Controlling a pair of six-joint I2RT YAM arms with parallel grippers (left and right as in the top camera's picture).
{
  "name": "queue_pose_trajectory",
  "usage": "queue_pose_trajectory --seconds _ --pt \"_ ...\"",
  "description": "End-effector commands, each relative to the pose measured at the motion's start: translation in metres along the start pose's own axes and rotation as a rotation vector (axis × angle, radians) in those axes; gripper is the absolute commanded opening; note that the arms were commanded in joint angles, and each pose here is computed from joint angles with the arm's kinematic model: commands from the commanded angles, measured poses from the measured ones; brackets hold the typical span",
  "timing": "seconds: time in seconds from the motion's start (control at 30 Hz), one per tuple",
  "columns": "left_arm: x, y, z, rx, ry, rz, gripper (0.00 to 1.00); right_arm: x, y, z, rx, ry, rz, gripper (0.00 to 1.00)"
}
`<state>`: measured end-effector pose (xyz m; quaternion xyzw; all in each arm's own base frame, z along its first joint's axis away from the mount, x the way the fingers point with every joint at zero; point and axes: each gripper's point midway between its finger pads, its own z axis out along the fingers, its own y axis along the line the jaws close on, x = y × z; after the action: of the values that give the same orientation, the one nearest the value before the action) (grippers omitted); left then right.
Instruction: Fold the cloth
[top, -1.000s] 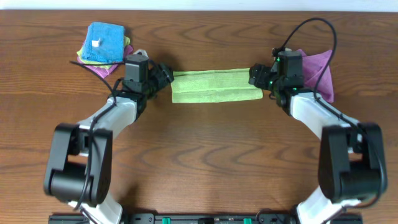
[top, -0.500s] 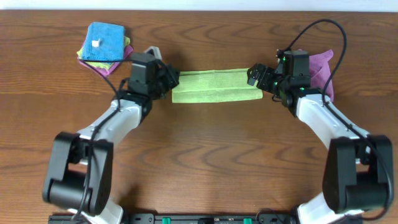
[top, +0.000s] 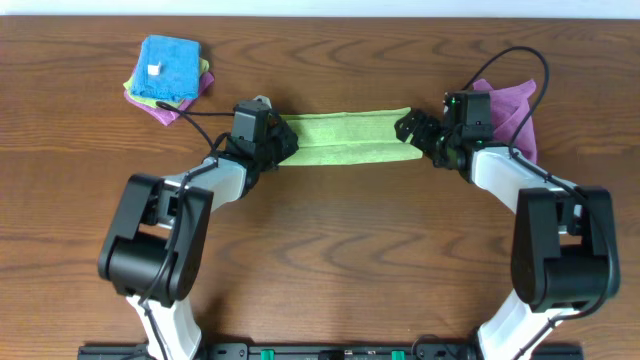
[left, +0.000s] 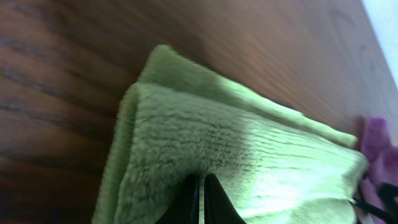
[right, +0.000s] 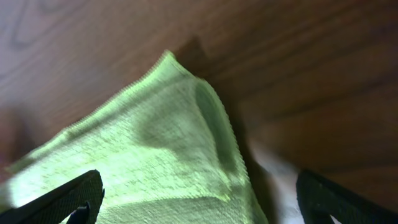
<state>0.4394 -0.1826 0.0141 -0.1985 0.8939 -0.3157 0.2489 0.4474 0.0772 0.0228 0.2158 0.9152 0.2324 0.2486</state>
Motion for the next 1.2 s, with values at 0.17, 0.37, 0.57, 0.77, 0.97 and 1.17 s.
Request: queue_pose_trajectory --seconds 0.17,0.37,0.57,0.77,0.97,1.17 --pt "0.003 0.015 0.015 -0.043 -0.003 -0.04 0.06 0.013 -0.002 0.02 -0.034 0.06 0.059 0.94" --pt "0.003 0.015 0.015 -0.042 -0.003 -0.044 0.06 0.033 0.006 0.036 -0.056 0.108 0.041 0.83" --pt "0.002 0.015 0.014 -0.041 -0.002 -0.046 0.06 0.034 0.019 0.042 -0.093 0.086 -0.02 0.38" --pt "-0.001 0.012 0.013 -0.021 0.004 -0.05 0.06 0.014 0.038 0.032 -0.159 0.014 -0.071 0.01" --pt "-0.018 0.005 0.011 -0.004 -0.021 -0.05 0.06 0.006 0.065 0.011 -0.228 -0.011 -0.105 0.01" --pt "-0.017 0.007 0.011 -0.011 -0.015 -0.054 0.06 0.023 0.105 0.0 -0.304 0.006 -0.172 0.01"
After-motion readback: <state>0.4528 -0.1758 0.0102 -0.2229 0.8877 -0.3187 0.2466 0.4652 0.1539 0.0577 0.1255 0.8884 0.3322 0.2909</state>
